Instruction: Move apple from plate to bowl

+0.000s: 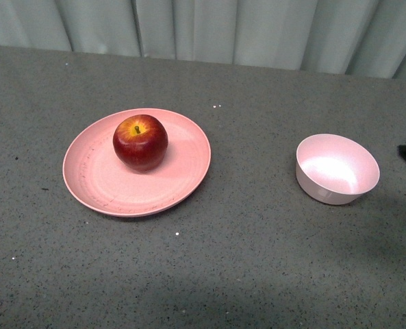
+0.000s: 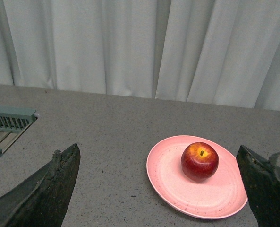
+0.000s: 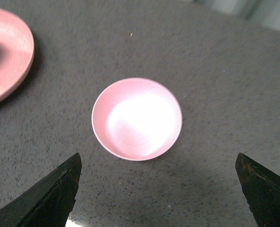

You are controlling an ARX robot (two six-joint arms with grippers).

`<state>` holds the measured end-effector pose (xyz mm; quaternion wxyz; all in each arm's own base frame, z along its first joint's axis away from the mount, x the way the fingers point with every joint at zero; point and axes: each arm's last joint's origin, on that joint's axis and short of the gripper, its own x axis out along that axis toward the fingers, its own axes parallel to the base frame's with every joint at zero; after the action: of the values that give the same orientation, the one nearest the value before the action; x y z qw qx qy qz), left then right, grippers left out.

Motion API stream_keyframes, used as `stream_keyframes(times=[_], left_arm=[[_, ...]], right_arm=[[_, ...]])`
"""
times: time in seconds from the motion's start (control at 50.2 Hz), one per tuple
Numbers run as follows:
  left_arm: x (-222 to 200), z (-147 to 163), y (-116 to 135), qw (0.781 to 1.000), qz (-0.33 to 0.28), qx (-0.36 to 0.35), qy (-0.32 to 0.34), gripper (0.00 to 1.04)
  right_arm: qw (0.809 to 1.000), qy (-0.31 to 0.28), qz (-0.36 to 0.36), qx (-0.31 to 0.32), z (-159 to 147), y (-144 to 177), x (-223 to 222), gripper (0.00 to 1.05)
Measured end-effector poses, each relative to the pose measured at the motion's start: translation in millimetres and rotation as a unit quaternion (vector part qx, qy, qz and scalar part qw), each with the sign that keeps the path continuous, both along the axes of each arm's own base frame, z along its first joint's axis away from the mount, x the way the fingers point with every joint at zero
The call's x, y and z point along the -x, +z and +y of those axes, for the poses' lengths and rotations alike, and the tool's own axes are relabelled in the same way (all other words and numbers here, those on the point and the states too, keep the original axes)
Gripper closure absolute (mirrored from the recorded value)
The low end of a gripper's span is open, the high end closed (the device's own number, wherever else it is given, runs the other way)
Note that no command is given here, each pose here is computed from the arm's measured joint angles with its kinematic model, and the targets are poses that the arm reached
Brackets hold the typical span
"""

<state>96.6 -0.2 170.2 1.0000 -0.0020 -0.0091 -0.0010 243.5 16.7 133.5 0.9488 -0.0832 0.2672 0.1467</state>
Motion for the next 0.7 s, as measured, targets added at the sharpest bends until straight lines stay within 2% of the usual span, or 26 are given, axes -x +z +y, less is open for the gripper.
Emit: stream_keyframes(times=[0.159,0.378,0.697], left_arm=[[0.0,0.0,0.0,1.000,0.000,0.000,0.000,0.07],[0.0,0.0,0.0,1.000,0.000,0.000,0.000,0.07],[0.0,0.0,0.0,1.000,0.000,0.000,0.000,0.07]], right_arm=[[0.997,0.045,0.062,0.030,17.2,-15.4,-42.5,0.09],[0.984,0.111,0.116,0.070,46.7,-39.4,-67.1,0.09],[0.971,0.134,0.169,0.102,63.7,-68.1,-83.6,0.09]])
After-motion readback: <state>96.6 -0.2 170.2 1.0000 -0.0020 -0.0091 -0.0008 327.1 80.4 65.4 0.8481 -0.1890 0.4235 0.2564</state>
